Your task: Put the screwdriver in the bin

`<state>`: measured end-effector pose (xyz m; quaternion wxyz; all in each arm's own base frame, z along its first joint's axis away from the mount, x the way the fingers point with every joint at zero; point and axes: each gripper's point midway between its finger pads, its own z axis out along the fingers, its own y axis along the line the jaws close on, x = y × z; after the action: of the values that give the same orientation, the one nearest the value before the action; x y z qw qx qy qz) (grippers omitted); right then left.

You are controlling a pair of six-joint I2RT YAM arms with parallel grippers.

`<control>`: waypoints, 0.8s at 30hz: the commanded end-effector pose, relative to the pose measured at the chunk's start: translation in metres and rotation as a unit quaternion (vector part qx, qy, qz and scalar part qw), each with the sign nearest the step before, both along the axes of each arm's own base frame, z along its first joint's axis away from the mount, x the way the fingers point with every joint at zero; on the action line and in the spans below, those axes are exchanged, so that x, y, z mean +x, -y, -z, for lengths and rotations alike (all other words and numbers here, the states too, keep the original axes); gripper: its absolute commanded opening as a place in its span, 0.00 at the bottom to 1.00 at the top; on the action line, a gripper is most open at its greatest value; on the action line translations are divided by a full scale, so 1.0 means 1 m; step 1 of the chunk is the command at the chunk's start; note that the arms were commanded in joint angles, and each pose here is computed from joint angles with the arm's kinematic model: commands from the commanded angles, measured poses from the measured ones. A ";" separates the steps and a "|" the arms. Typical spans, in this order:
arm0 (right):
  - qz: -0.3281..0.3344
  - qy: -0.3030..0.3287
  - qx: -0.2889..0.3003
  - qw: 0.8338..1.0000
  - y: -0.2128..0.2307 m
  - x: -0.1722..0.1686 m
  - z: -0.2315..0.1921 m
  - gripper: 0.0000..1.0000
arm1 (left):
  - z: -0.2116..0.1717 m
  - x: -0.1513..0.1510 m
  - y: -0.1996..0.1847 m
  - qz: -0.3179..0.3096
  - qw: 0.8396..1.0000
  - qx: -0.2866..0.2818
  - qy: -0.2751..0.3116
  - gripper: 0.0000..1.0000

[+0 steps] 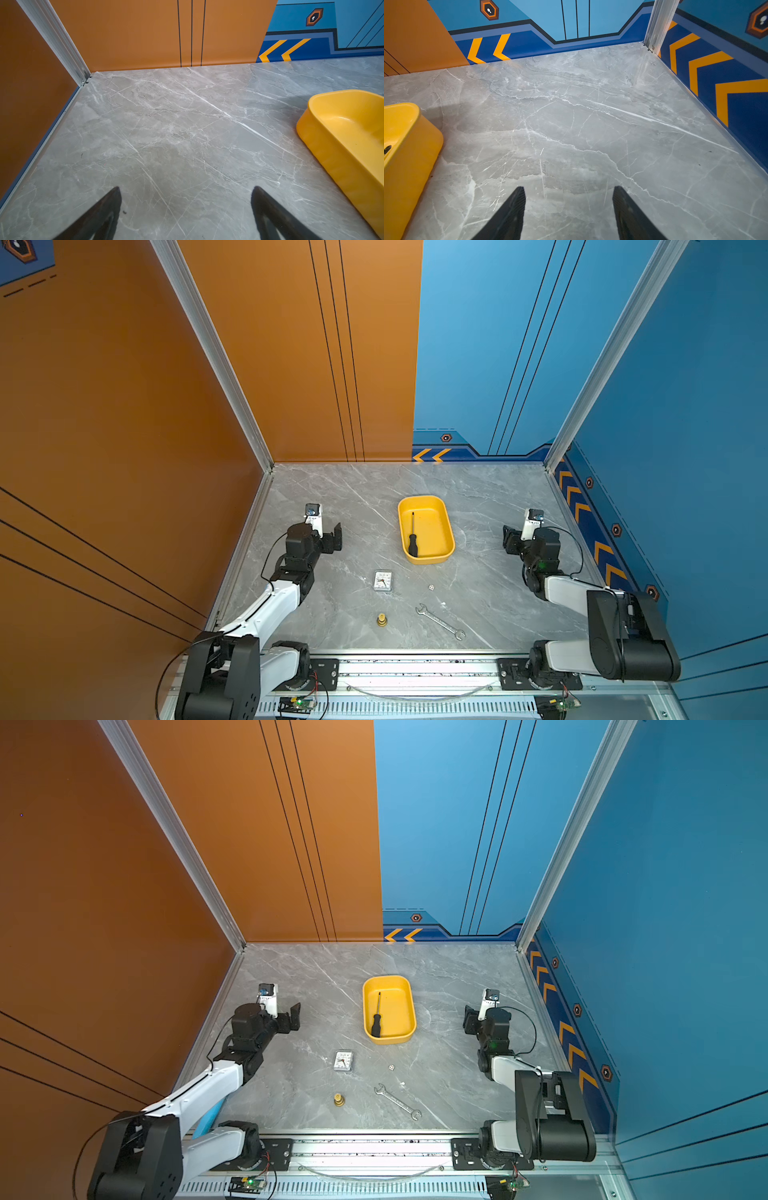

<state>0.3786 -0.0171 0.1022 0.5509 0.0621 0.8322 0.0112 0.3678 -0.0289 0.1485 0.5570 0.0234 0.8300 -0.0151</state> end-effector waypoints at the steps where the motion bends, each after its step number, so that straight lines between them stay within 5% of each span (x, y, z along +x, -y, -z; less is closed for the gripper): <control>1: 0.004 0.041 -0.006 0.999 0.001 0.007 -0.014 0.65 | -0.003 0.007 0.004 0.017 1.000 0.001 0.024 0.98; 24: 0.004 0.046 -0.015 0.999 -0.001 0.012 0.007 0.65 | 0.028 0.009 -0.006 0.018 1.000 0.003 0.007 0.98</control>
<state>0.3916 -0.0147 0.0940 0.5814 0.0591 0.8114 0.0103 0.3774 -0.0221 0.1204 0.5564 0.0305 0.8301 -0.0218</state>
